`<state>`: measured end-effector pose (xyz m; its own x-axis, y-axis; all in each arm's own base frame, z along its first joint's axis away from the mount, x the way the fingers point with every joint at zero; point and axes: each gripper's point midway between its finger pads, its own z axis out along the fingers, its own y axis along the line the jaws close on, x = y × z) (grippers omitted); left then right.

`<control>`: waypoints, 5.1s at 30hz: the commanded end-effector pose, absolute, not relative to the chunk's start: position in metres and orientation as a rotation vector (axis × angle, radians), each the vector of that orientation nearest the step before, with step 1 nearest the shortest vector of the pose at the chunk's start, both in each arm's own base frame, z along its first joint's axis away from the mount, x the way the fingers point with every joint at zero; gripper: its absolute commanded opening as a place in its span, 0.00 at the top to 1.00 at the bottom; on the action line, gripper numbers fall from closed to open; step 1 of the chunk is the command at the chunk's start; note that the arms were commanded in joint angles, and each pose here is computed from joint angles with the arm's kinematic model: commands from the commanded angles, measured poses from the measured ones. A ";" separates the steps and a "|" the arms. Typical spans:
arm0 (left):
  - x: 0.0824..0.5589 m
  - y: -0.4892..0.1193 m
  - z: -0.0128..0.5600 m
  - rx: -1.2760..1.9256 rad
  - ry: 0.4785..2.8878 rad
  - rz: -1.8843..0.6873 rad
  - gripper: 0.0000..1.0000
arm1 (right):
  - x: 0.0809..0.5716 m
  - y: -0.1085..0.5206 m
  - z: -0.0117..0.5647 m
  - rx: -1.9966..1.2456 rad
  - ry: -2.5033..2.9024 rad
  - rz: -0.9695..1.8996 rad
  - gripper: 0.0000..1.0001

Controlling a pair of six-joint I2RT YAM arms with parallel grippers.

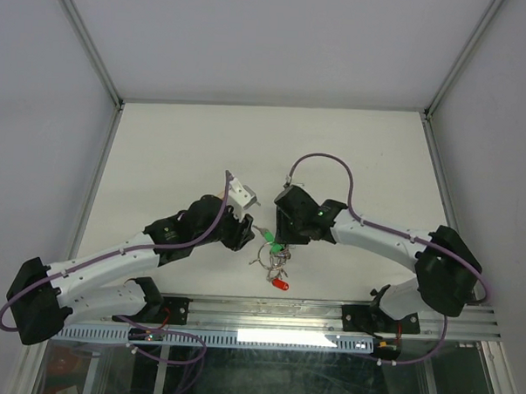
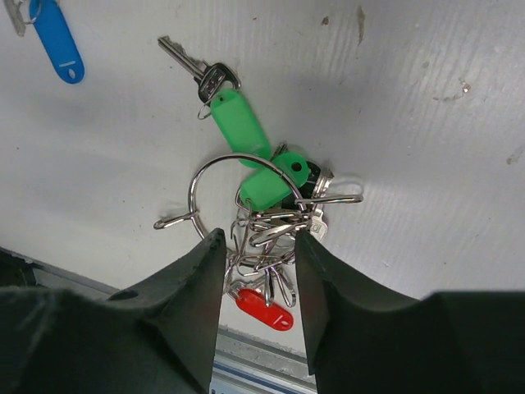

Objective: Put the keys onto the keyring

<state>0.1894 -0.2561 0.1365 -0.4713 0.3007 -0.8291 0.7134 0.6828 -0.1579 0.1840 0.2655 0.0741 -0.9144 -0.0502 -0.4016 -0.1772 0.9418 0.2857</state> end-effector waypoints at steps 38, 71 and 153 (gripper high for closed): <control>0.198 -0.254 0.174 0.771 1.943 -0.612 0.55 | 0.179 0.280 0.055 -0.038 2.765 0.189 0.92; 0.217 -0.191 0.230 0.384 1.776 -0.464 0.54 | 0.165 0.284 0.061 -0.407 2.767 0.141 0.49; 0.186 -0.301 0.308 0.742 1.130 -0.713 0.07 | 0.172 0.218 0.249 -0.769 2.459 0.703 1.00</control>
<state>0.2039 -0.2933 0.2643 0.0352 -0.1093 -0.9934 0.8135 0.5805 -0.0350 0.1783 0.2174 0.2207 -0.7877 -0.3377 -0.5152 -0.5448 0.7723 0.3266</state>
